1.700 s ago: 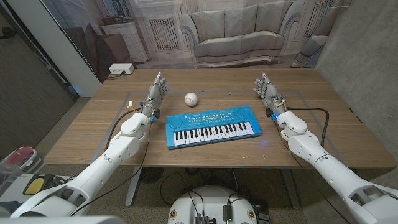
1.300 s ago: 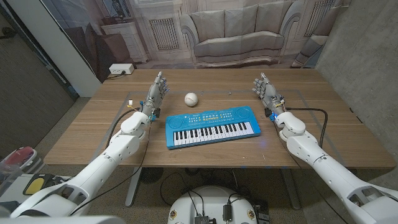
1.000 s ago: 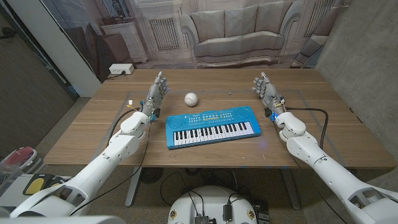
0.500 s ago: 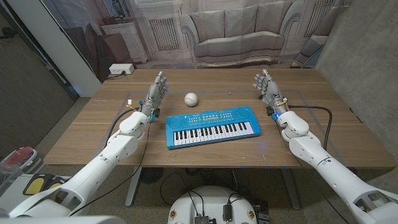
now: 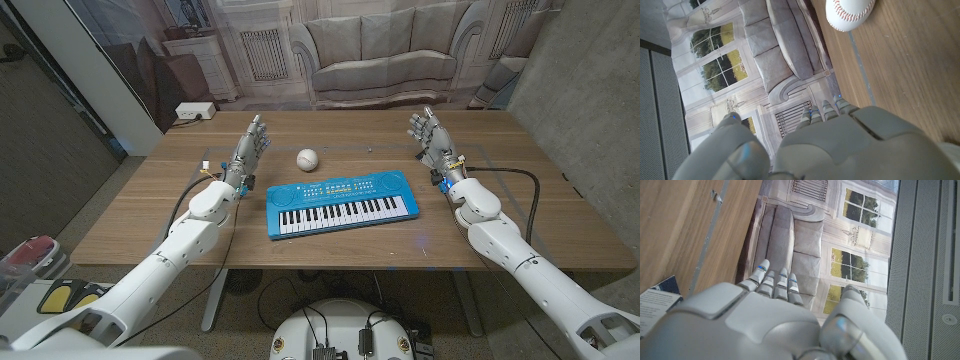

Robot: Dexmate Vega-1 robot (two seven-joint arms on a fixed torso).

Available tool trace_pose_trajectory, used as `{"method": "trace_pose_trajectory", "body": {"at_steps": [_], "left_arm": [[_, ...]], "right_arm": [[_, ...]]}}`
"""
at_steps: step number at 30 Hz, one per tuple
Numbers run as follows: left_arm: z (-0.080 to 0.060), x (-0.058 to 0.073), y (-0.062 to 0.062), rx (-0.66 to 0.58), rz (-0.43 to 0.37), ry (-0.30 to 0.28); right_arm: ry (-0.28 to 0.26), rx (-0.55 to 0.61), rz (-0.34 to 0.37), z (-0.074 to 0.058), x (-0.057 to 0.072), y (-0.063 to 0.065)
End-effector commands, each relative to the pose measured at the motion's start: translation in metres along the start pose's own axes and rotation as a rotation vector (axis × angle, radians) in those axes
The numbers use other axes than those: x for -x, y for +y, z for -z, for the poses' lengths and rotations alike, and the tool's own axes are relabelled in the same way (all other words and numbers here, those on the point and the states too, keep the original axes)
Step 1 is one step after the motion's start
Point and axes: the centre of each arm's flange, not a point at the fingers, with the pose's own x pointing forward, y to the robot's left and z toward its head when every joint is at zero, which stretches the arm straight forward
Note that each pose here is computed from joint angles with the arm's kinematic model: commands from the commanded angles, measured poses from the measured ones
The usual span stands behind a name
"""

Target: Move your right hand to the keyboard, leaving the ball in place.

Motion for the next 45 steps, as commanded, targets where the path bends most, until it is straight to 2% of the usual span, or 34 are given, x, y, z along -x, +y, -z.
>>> {"method": "trace_pose_trajectory", "body": {"at_steps": [1, 18, 35, 40, 45], "left_arm": [[-0.005, 0.004, 0.003, -0.012, 0.003, -0.013], [-0.005, 0.004, 0.006, -0.009, 0.007, -0.017], [-0.006, 0.005, 0.008, -0.009, -0.003, -0.018], [-0.006, 0.006, 0.009, -0.007, -0.01, -0.026], [-0.007, 0.005, 0.01, -0.008, -0.007, -0.023]], "right_arm": [[-0.029, 0.021, -0.027, -0.01, 0.009, 0.01], [-0.069, 0.048, -0.059, -0.021, 0.014, 0.023], [-0.145, 0.114, -0.106, -0.037, 0.019, 0.045], [-0.159, 0.169, -0.125, -0.042, 0.022, 0.055], [-0.168, 0.173, -0.144, -0.044, 0.023, 0.061]]}}
